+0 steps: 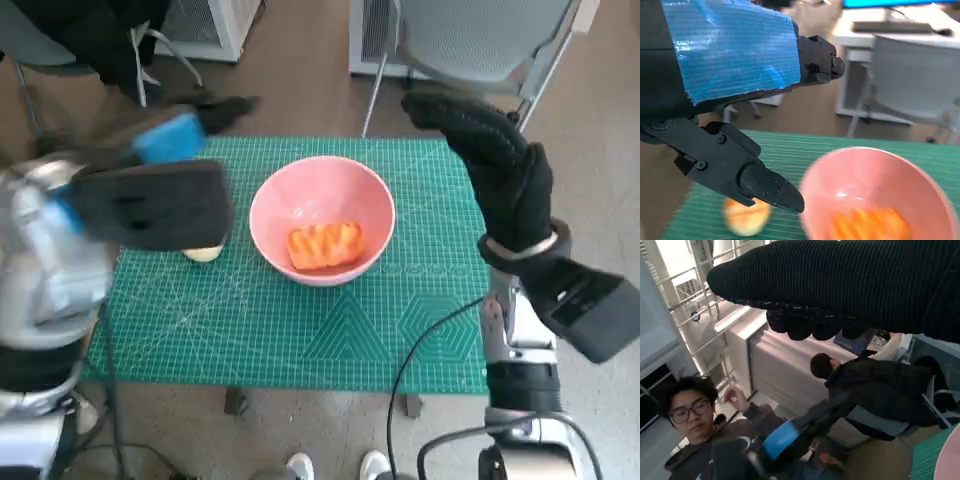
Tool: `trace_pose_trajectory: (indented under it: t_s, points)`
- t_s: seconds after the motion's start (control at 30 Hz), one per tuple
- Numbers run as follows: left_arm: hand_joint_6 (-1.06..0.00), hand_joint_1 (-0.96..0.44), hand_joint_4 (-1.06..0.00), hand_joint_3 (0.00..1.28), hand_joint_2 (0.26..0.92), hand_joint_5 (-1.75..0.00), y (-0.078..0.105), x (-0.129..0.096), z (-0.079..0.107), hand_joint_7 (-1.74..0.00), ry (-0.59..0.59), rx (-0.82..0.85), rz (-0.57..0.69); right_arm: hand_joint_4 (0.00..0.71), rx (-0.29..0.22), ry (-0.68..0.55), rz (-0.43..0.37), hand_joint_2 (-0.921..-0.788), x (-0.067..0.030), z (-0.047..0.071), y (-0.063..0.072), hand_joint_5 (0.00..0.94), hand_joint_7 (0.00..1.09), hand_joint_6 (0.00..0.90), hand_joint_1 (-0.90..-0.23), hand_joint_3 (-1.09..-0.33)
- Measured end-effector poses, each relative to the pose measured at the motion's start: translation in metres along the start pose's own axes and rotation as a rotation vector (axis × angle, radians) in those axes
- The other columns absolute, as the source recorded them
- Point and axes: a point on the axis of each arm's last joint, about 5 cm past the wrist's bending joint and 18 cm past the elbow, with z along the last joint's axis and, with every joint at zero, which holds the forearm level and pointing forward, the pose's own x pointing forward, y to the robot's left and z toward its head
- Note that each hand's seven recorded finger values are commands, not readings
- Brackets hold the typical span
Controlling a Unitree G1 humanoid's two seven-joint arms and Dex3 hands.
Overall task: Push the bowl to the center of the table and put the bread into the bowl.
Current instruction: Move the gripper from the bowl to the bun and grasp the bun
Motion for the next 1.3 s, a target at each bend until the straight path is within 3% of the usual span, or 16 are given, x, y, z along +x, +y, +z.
trace_pose_trajectory:
  t_s: [0.27,0.77,1.07,1.3]
  points:
    - [-0.16,-0.27,0.0,0.0,0.711,0.0,-0.01,-0.009,-0.013,-0.04,0.094,-0.023,-0.009,0.128,0.014,0.005,0.005,-0.921,0.0013,0.0,0.002,0.0,0.48,-0.001,-0.724,-0.754]
    - [-0.15,-0.27,0.0,0.0,0.692,0.0,-0.026,-0.003,-0.008,-0.02,0.169,-0.008,-0.057,0.126,0.038,0.001,0.012,-0.921,0.0016,-0.001,0.003,0.0,0.48,-0.001,-0.719,-0.761]
    - [-0.15,-0.32,0.0,0.0,0.686,0.0,-0.037,0.008,-0.011,-0.01,0.211,0.028,-0.109,0.126,0.043,0.004,0.016,-0.921,0.0012,-0.001,0.002,0.0,0.48,-0.001,-0.715,-0.764]
    - [-0.15,-0.4,0.0,0.0,0.687,0.0,-0.051,0.029,-0.019,-0.01,0.257,0.053,-0.179,0.126,0.041,0.007,0.02,-0.921,0.0006,-0.001,0.001,0.0,0.48,-0.001,-0.719,-0.763]
